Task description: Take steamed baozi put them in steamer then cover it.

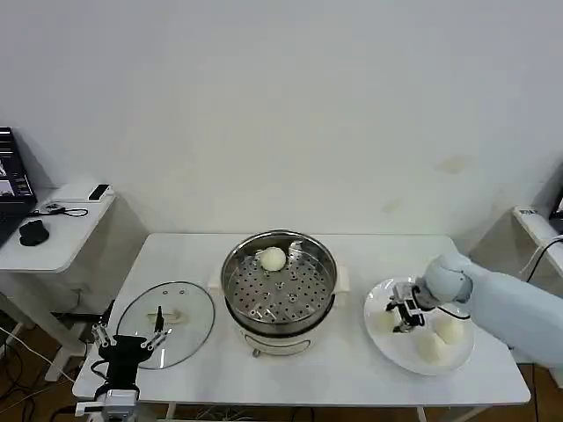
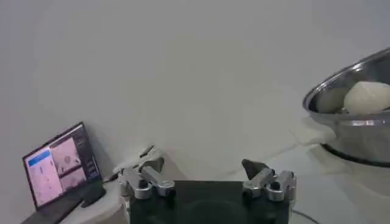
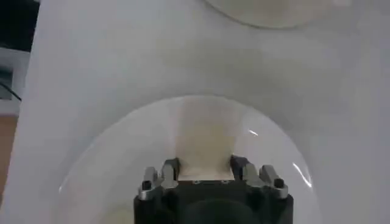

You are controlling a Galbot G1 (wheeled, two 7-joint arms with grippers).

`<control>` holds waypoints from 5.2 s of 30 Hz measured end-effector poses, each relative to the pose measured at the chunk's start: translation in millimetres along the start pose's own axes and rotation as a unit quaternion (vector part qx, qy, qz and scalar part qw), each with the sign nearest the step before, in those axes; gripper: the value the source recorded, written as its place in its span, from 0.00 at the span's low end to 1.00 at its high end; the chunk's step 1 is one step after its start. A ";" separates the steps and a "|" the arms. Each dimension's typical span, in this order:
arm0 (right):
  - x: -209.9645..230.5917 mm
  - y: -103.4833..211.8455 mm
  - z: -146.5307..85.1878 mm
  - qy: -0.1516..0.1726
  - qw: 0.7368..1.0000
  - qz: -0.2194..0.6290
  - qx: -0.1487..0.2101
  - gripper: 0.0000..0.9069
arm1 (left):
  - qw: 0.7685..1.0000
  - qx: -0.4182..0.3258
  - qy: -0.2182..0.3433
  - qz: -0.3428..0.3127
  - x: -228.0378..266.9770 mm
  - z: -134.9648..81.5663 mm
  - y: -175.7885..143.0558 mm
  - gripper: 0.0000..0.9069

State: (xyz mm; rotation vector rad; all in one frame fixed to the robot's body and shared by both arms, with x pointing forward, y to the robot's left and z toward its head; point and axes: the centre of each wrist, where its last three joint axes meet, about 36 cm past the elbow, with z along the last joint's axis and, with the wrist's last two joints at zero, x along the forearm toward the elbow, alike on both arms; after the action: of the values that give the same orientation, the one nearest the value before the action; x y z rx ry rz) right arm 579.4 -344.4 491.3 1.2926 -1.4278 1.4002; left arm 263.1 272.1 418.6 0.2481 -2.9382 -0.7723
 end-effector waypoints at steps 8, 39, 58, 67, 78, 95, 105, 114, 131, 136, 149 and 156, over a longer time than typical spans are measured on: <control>58.1 -32.6 -8.1 -0.007 0.999 0.046 0.001 0.64 | 1.000 0.000 -0.002 0.005 -1.3 0.1 -2.0 1.00; 94.1 -102.0 -267.9 -0.101 0.992 0.059 0.043 0.66 | 1.000 0.000 -0.005 -0.017 -6.8 -1.2 9.6 1.00; 30.2 -88.0 -343.1 -0.099 0.995 0.019 0.029 0.71 | 1.000 0.001 -0.006 -0.026 -5.9 -1.4 11.3 1.00; 26.4 -85.5 -349.3 -0.099 0.995 0.013 0.031 1.00 | 1.000 0.002 -0.004 -0.026 -5.7 -0.6 10.8 1.00; 60.2 -96.6 -317.7 -0.081 0.995 0.030 0.051 1.00 | 1.000 0.006 -0.008 -0.021 -3.9 -4.5 6.7 1.00; 134.2 -83.9 -153.8 -0.023 0.996 0.058 0.067 1.00 | 1.000 0.004 -0.005 -0.005 -10.8 1.7 -2.9 1.00; 117.2 -32.6 -61.2 0.001 0.998 0.038 0.053 1.00 | 1.000 0.001 0.003 0.001 -11.3 8.1 -8.4 1.00; 88.0 12.5 -6.1 0.022 0.999 0.004 0.048 1.00 | 1.000 -0.004 0.010 0.005 -7.7 11.4 -11.6 1.00; 38.7 60.6 35.0 0.037 0.996 -0.058 0.055 1.00 | 1.000 -0.010 0.016 0.008 -5.3 15.6 -14.9 1.00; 28.4 64.3 41.1 0.043 0.996 -0.063 0.053 1.00 | 1.000 -0.010 0.017 0.008 -6.5 17.2 -15.5 1.00; 1.3 66.1 46.9 0.054 0.995 -0.071 0.042 1.00 | 1.000 -0.012 0.023 0.007 -7.7 21.8 -15.6 1.00; -7.0 64.7 46.7 0.058 0.995 -0.073 0.035 0.92 | 1.000 -0.012 0.025 0.007 -7.1 22.5 -15.3 1.00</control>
State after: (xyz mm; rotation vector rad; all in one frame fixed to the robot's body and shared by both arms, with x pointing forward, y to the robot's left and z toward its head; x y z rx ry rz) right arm 524.8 -395.9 463.4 1.3098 -1.1926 1.4127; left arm 269.2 271.0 391.1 0.2417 -2.8792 -0.7889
